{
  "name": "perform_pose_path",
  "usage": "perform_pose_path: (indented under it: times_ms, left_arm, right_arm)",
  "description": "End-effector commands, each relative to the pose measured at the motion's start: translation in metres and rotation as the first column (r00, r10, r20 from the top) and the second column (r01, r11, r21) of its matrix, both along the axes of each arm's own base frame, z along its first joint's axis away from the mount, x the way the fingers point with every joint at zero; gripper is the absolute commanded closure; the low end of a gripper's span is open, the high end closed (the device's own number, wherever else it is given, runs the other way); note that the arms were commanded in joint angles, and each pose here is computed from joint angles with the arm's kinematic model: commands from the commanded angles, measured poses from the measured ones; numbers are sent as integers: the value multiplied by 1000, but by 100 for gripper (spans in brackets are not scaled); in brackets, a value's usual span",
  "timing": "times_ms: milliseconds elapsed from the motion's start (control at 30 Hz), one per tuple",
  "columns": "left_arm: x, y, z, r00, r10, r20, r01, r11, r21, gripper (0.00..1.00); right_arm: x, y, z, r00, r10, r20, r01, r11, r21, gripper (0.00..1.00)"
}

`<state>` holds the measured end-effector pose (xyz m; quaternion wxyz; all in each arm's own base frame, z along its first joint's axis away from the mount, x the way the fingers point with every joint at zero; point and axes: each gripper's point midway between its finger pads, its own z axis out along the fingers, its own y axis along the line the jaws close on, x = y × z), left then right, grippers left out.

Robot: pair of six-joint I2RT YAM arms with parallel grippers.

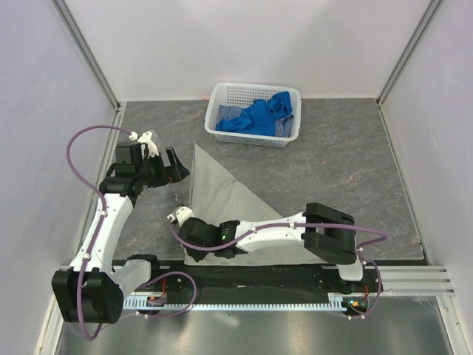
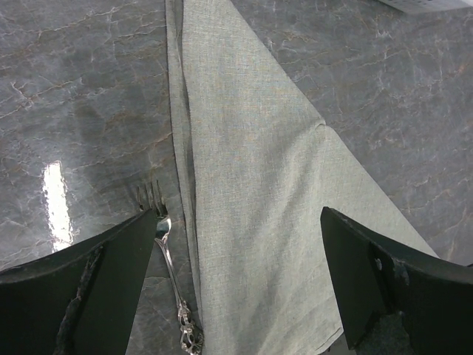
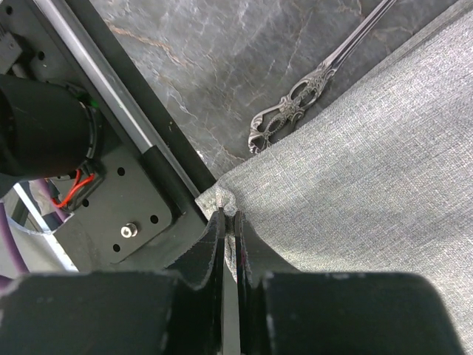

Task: Fold the napkin, place the utensils inside, and roll it up
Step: Fold the napkin

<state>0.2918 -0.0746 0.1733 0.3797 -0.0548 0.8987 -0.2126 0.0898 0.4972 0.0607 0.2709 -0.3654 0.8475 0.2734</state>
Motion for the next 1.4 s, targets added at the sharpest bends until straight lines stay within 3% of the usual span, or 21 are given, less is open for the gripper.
perform_pose_path:
  times_ms: [0, 167, 200, 233, 333, 433, 533, 800, 1033, 1233, 1367]
  left_arm:
    - [1, -1, -1, 999, -39, 16, 39, 999, 11, 0]
    - [1, -2, -2, 999, -44, 12, 44, 999, 8, 0]
    - [1, -2, -2, 999, -47, 12, 47, 999, 7, 0]
    - [1, -2, -4, 999, -45, 8, 45, 999, 6, 0]
    - [6, -1, -2, 999, -31, 8, 31, 1000, 6, 0]
    - [16, -1, 2, 1000, -10, 17, 11, 1000, -12, 0]
    - [30, -7, 11, 999, -25, 39, 27, 999, -36, 0]
    - [110, 0, -8, 1000, 11, -27, -11, 1000, 3, 2]
    - [175, -14, -32, 1000, -15, -4, 15, 1000, 8, 11]
    - [206, -26, -76, 996, -42, -78, 43, 999, 10, 28]
    - [215, -28, -95, 993, -48, -107, 49, 999, 10, 29]
  right_arm:
    - [-6, 9, 11, 1000, 26, -12, -26, 1000, 15, 100]
    - [-13, 11, 8, 997, 79, -26, -79, 997, -5, 97]
    - [-12, 10, 13, 995, 95, -8, -95, 995, -9, 92]
    - [-12, 9, 18, 995, 98, 7, -98, 995, -2, 71]
    - [-2, -4, 48, 992, 95, 83, -97, 995, 19, 45]
    - [18, -28, 81, 986, 46, 161, -53, 998, 39, 35]
    - [52, -62, 97, 982, -35, 187, 27, 999, 46, 33]
    - [139, -172, 75, 952, -146, 269, 169, 984, -64, 32]
    - [159, -215, 64, 943, -252, 217, 257, 966, 10, 29]
    - [166, -243, 42, 930, -311, 196, 323, 946, -31, 29]
    - [173, -256, 26, 933, -317, 168, 330, 942, -57, 29]
